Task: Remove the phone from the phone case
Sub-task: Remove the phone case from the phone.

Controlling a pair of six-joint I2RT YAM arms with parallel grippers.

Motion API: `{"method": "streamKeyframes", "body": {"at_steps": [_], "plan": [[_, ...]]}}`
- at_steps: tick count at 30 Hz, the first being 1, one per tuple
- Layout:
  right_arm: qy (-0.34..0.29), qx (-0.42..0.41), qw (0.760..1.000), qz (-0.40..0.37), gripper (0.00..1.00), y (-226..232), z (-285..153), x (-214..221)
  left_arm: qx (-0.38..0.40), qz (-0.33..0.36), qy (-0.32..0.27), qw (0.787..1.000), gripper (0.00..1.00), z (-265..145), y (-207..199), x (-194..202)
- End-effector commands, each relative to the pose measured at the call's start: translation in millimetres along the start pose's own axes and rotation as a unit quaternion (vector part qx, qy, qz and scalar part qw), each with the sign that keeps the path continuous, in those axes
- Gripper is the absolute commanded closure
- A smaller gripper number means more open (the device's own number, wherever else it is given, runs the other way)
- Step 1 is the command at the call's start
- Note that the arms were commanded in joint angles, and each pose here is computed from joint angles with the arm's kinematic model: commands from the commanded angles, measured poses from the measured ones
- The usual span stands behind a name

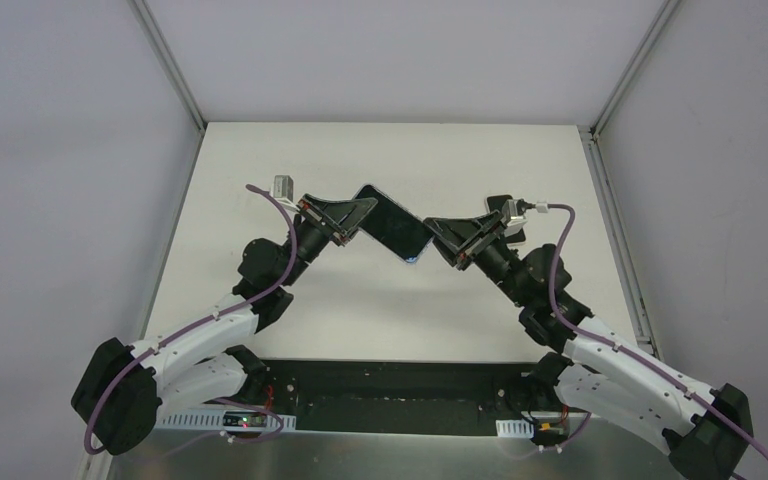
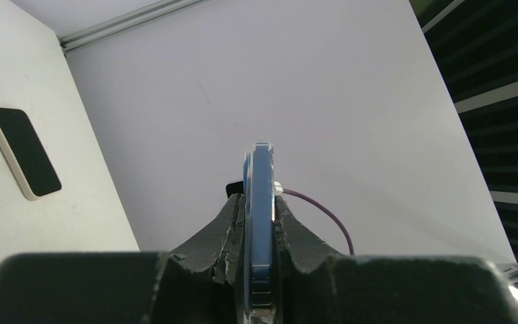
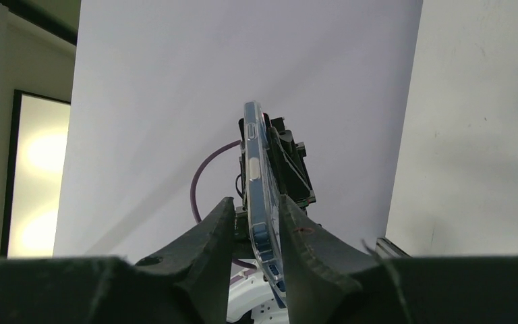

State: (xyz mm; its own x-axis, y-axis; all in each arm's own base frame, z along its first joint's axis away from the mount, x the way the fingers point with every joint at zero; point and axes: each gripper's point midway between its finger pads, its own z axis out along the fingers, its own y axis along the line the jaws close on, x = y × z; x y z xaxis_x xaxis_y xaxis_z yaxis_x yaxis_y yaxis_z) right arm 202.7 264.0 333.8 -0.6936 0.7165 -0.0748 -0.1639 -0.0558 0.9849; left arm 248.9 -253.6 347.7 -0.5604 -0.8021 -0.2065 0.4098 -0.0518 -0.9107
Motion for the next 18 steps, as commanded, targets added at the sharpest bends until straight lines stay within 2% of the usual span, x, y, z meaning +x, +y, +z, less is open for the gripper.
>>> {"method": "streamKeyframes", "body": {"at_steps": [1,12,18], "plan": [[-0.014,-0.063,0.998,0.026,0.70,34,-1,-6,0.069,0.004,-0.026,0.997,1.00,-2,-42,-13],[-0.030,-0.154,0.986,0.057,0.77,68,-5,-14,0.054,0.002,-0.022,0.998,1.00,0,-31,-9],[-0.012,-0.218,0.970,0.104,0.88,95,-5,-14,0.042,0.001,-0.016,0.999,1.00,1,-20,-4]]}}
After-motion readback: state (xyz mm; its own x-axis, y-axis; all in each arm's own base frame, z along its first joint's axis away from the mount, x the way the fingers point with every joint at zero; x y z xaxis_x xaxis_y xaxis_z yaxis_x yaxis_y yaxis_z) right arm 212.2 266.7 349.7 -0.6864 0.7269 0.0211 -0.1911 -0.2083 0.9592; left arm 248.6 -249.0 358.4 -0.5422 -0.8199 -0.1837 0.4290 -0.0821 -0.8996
